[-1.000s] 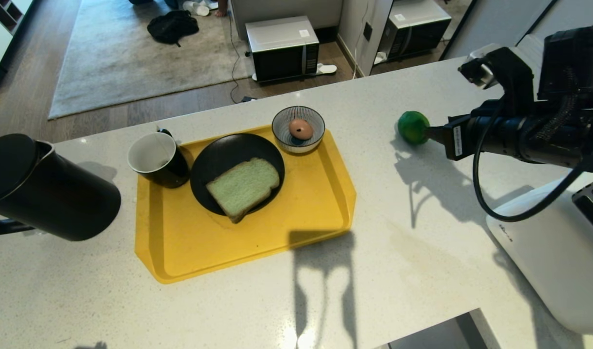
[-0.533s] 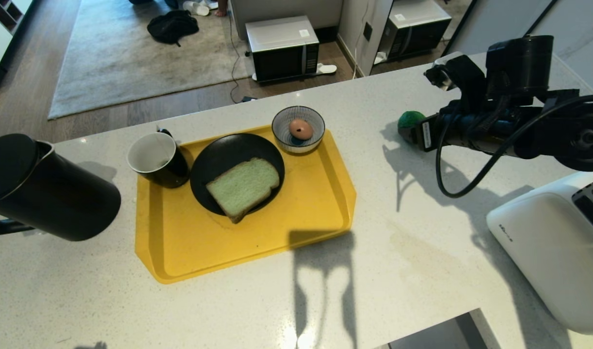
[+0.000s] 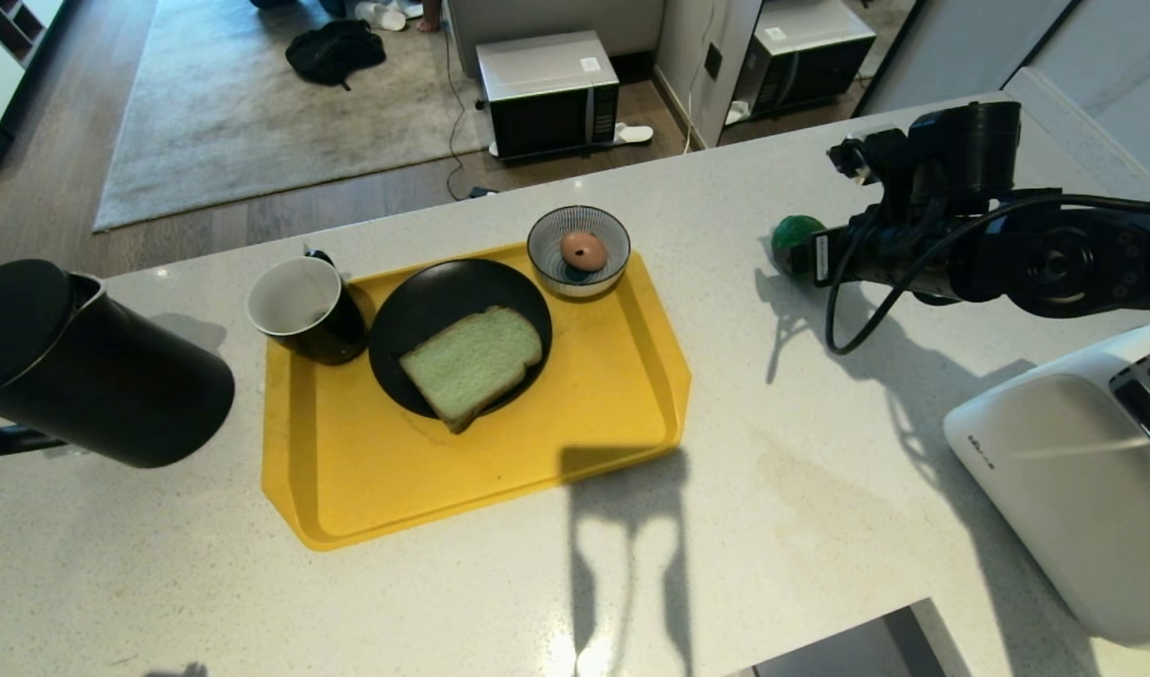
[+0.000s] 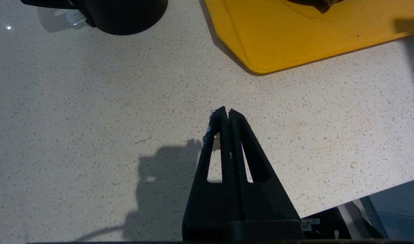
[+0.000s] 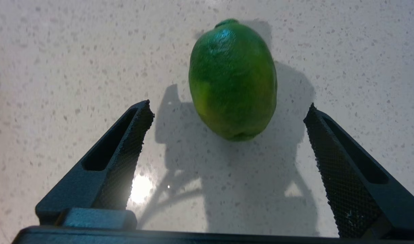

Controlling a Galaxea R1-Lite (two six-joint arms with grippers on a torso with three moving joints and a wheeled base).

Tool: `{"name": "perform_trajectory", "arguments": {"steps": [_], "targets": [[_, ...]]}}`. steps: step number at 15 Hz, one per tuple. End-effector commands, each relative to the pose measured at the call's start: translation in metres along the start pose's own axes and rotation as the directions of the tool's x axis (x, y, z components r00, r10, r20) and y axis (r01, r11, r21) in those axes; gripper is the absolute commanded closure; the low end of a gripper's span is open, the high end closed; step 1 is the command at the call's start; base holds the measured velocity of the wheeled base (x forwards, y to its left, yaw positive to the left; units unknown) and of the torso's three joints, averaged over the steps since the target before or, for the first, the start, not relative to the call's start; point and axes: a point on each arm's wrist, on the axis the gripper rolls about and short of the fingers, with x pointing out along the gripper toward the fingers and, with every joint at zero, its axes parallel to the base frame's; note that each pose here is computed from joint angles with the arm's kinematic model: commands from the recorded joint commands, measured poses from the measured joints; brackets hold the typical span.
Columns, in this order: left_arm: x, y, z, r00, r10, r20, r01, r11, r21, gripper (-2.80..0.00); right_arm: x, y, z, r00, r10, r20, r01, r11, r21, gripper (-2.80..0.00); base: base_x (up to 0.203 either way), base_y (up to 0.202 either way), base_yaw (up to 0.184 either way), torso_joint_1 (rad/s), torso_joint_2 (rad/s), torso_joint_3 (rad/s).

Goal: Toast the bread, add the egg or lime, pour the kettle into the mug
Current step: Put the fruit on a plate

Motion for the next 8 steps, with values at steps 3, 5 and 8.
{"name": "perform_trajectory", "arguments": {"steps": [3, 5, 8], "targets": [[0.000, 0.000, 0.000, 1.000, 0.001, 0.000, -0.001, 1.000, 0.000, 0.00, 0.016, 0.003, -0.001, 1.000, 0.021, 0.007, -0.021, 1.000, 0.014, -2.80, 0.000, 0.000, 0.000, 0.000, 0.00, 0.000], [0.000, 0.000, 0.000, 1.000, 0.001, 0.000, -0.001, 1.000, 0.000, 0.00, 0.024, 0.001, -0.002, 1.000, 0.017, 0.010, -0.017, 1.000, 0.017, -2.80, 0.000, 0.000, 0.000, 0.000, 0.00, 0.000], [0.000, 0.000, 0.000, 1.000, 0.002, 0.000, -0.002, 1.000, 0.000, 0.00, 0.037, -0.002, -0.003, 1.000, 0.007, 0.014, -0.007, 1.000, 0.022, -2.80, 0.000, 0.000, 0.000, 0.000, 0.00, 0.000]]}}
